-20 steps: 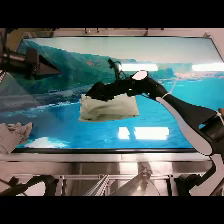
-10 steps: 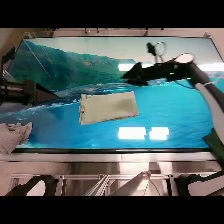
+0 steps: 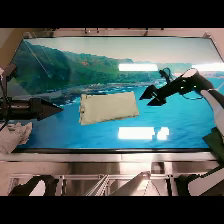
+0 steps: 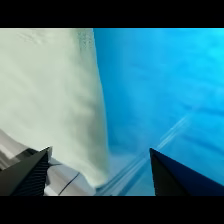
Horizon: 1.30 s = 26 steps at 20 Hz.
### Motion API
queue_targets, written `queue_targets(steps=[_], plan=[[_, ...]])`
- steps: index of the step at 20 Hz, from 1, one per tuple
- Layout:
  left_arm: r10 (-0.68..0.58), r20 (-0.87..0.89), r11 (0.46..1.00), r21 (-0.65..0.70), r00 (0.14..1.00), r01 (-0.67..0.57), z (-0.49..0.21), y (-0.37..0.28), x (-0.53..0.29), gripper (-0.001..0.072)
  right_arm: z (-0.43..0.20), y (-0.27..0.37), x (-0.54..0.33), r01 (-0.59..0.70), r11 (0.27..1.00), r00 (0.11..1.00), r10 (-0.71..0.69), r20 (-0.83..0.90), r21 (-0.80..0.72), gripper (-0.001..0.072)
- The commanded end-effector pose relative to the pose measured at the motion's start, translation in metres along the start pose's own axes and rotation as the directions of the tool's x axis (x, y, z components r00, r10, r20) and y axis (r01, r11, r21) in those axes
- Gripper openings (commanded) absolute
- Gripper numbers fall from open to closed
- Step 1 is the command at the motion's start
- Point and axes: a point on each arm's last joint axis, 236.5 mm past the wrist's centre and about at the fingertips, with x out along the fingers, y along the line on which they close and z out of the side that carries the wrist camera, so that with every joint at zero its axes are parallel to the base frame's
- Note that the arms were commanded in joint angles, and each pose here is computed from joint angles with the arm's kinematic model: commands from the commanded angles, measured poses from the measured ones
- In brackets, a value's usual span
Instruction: Fold the shirts.
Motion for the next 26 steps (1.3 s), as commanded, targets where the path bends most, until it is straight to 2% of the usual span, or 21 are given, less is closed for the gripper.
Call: queue_targets(steps=[1,3,6,7,8,9,10,11,14,16,18,19,21,23,26], plan=[[-0.002,-0.003,1.0,-0.018,1.0,0.002,-0.005,-0.002,0.0,0.0021,0.0,0.03,0.053,-0.161,0.987,0.986,0.161,-0.035,0.025,0.0706],[-0.006,-0.012,1.0,-0.021,1.0,0.005,-0.007,-0.003,0.0,0.0021,-0.005,0.045,0.076,-0.209,0.977,0.976,0.211,-0.055,0.048,0.0703],[-0.006,-0.013,1.0,-0.024,1.0,0.006,-0.008,-0.003,0.0,0.002,-0.01,0.054,0.095,-0.216,0.975,0.973,0.219,-0.07,0.049,0.0694],[-0.007,-0.016,1.0,-0.024,1.0,0.006,-0.008,-0.003,0.0,0.002,-0.01,0.055,0.096,-0.214,0.976,0.974,0.217,-0.069,0.047,0.0605],[-0.008,-0.019,1.0,-0.025,1.0,0.007,-0.009,-0.003,0.0,0.0021,-0.01,0.056,0.096,-0.216,0.975,0.973,0.219,-0.067,0.046,0.0337],[-0.009,-0.022,1.0,-0.025,1.0,0.008,-0.01,-0.003,0.0,0.002,-0.01,0.057,0.095,-0.218,0.975,0.973,0.22,-0.066,0.043,0.0171],[-0.011,-0.029,1.0,-0.024,1.0,0.01,-0.011,-0.004,-0.001,0.0021,-0.01,0.061,0.092,-0.221,0.975,0.973,0.222,-0.065,0.024,0.0059],[-0.014,-0.037,1.0,-0.024,0.999,0.013,-0.013,-0.005,-0.001,0.002,-0.01,0.068,0.085,-0.223,0.975,0.973,0.223,-0.055,-0.007,0.0021],[-0.015,-0.043,1.0,-0.024,0.999,0.014,-0.015,-0.005,-0.001,0.002,0.004,0.096,0.023,-0.177,0.978,0.982,0.183,0.05,-0.111,0.002],[-0.014,-0.041,1.0,-0.02,0.999,0.013,-0.014,-0.005,-0.001,0.002,0.018,0.089,-0.059,-0.016,0.991,0.979,0.043,0.199,-0.132,0.002],[-0.014,-0.042,1.0,0.001,0.999,0.014,-0.014,-0.004,-0.001,0.002,0.022,0.055,-0.179,0.228,0.974,0.883,-0.202,0.423,-0.01,0.0019],[-0.013,-0.041,1.0,0.016,0.999,0.014,-0.014,-0.004,-0.001,0.002,0.009,0.028,-0.246,0.319,0.939,0.786,-0.339,0.517,0.131,0.0019],[-0.012,-0.04,0.999,0.046,0.999,0.014,-0.014,-0.004,0.0,0.0021,-0.052,-0.025,-0.349,0.383,0.833,0.621,-0.553,0.556,0.401,0.0019],[-0.009,-0.032,0.998,0.068,0.999,0.011,-0.012,-0.003,0.0,0.002,-0.128,-0.082,-0.401,0.359,0.694,0.563,-0.695,0.448,0.624,0.0019],[-0.009,-0.03,0.998,0.069,0.999,0.011,-0.012,-0.003,0.0,0.002,-0.204,-0.162,-0.433,0.191,0.495,0.54,-0.774,0.331,0.848,0.002]])
